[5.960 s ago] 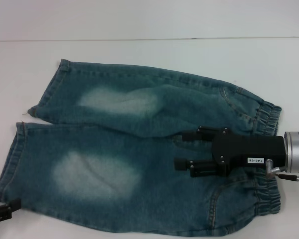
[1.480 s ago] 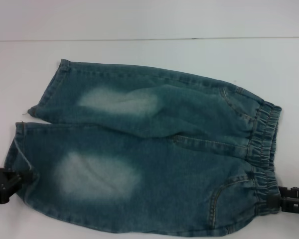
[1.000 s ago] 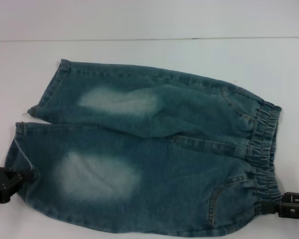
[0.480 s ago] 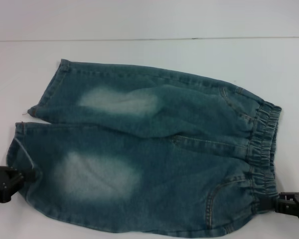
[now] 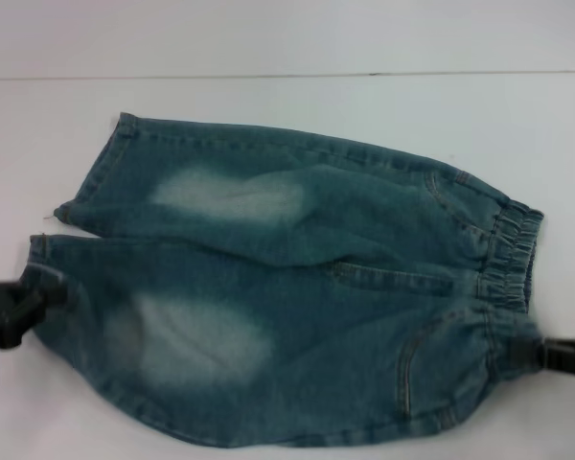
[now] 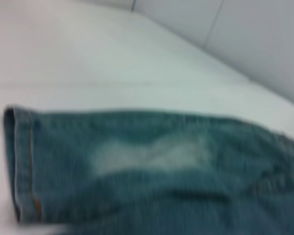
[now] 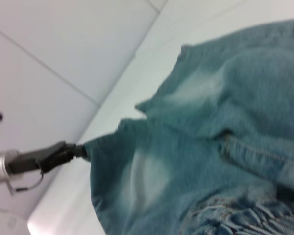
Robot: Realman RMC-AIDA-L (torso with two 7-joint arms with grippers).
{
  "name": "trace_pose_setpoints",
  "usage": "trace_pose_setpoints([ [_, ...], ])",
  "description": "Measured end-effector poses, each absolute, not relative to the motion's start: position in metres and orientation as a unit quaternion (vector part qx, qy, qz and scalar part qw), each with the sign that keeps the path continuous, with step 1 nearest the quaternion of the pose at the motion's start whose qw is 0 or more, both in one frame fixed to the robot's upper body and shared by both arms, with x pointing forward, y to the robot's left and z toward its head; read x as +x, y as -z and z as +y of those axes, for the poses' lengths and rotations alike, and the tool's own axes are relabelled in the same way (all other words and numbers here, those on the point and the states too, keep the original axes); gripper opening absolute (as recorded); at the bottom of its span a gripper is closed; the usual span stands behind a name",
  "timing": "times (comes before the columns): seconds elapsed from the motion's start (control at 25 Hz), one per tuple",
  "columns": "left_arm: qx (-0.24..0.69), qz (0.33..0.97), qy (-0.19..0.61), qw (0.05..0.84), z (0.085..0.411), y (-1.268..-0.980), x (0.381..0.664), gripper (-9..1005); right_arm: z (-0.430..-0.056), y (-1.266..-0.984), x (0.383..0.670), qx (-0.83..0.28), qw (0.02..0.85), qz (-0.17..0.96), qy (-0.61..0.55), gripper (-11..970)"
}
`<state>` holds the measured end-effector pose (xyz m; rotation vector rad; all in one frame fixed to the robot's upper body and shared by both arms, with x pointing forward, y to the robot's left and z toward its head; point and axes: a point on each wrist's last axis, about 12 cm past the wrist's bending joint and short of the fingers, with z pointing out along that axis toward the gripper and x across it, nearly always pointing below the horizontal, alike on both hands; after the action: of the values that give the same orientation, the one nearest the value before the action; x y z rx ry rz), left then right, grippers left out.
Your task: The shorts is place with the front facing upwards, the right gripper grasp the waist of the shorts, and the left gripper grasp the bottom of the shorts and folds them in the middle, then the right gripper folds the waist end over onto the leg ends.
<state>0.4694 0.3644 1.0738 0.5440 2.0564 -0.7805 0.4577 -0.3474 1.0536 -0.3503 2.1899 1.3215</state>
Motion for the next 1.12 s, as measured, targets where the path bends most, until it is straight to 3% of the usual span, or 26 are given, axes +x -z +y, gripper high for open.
trace_pose_setpoints([
  [0.2, 0.185, 0.805, 0.321, 0.464, 0.359, -1.075, 0.483, 0, -0.350, -1.064, 0.470, -0.077, 0.298, 0.803, -0.511, 43],
  [0.52, 0.083, 0.788, 0.293, 0.535, 0.346, -1.075, 0.534, 0, -0.356, -1.081, 0.499, 0.035, 0.384, 0.746, -0.543, 44],
  [1.12, 0.051, 0.764, 0.274, 0.582, 0.308, -1.092, 0.603, 1, -0.365, -1.071, 0.537, 0.199, 0.466, 0.704, -0.498, 45],
])
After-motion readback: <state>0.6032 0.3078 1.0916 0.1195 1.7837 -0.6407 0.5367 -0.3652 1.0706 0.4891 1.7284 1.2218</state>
